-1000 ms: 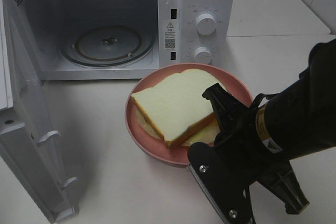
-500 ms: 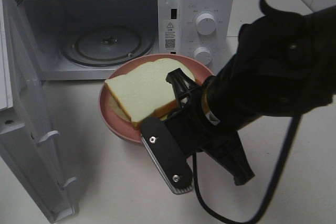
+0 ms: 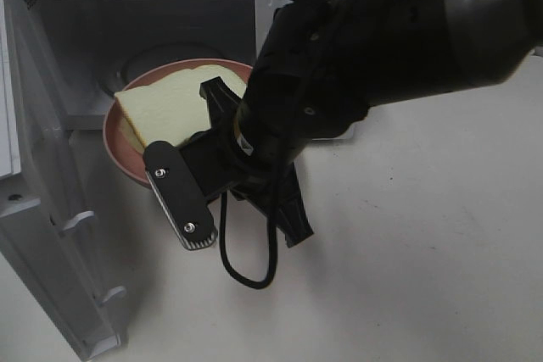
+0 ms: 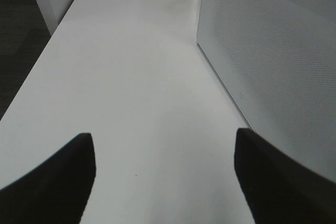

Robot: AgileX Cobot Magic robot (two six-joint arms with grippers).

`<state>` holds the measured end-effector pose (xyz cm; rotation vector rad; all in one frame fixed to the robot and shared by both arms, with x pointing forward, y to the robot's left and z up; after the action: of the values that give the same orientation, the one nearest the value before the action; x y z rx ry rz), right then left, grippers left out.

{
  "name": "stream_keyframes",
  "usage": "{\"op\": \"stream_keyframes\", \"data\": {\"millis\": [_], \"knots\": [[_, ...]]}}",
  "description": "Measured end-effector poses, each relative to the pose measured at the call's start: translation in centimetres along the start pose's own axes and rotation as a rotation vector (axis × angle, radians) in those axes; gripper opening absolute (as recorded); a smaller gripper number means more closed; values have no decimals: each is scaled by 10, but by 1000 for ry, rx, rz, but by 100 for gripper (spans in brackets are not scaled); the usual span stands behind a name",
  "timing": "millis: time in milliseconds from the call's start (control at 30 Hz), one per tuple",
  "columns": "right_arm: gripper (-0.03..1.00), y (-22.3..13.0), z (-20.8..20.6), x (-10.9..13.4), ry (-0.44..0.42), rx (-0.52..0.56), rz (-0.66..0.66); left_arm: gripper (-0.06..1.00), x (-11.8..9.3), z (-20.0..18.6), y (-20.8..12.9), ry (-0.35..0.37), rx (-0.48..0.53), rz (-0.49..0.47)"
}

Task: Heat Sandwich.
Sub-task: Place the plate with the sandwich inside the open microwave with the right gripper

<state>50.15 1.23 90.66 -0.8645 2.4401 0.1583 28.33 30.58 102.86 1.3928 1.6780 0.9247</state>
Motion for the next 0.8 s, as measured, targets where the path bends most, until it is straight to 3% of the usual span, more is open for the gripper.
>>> {"op": "stream_keyframes", "data": {"millis": [567, 800], "knots": [[5, -2, 42, -48, 12, 23, 2, 70, 0, 0, 0, 0, 0, 0], [5, -12, 53, -80, -10, 14, 74, 70, 0, 0, 0, 0, 0, 0]]}}
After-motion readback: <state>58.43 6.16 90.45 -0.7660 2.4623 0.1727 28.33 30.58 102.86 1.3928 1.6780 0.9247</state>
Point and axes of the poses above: a point on each arm's last joint axis where the gripper is mounted, z pointing out along that axis toward the gripper, x along the wrist's bending axis when the last joint is at zero, y = z × x, the point moved 6 cm from there along z, pointing out along that axis toward the gripper, and after that the axes turned 5 degrees about -z, right-handed, at the moved point
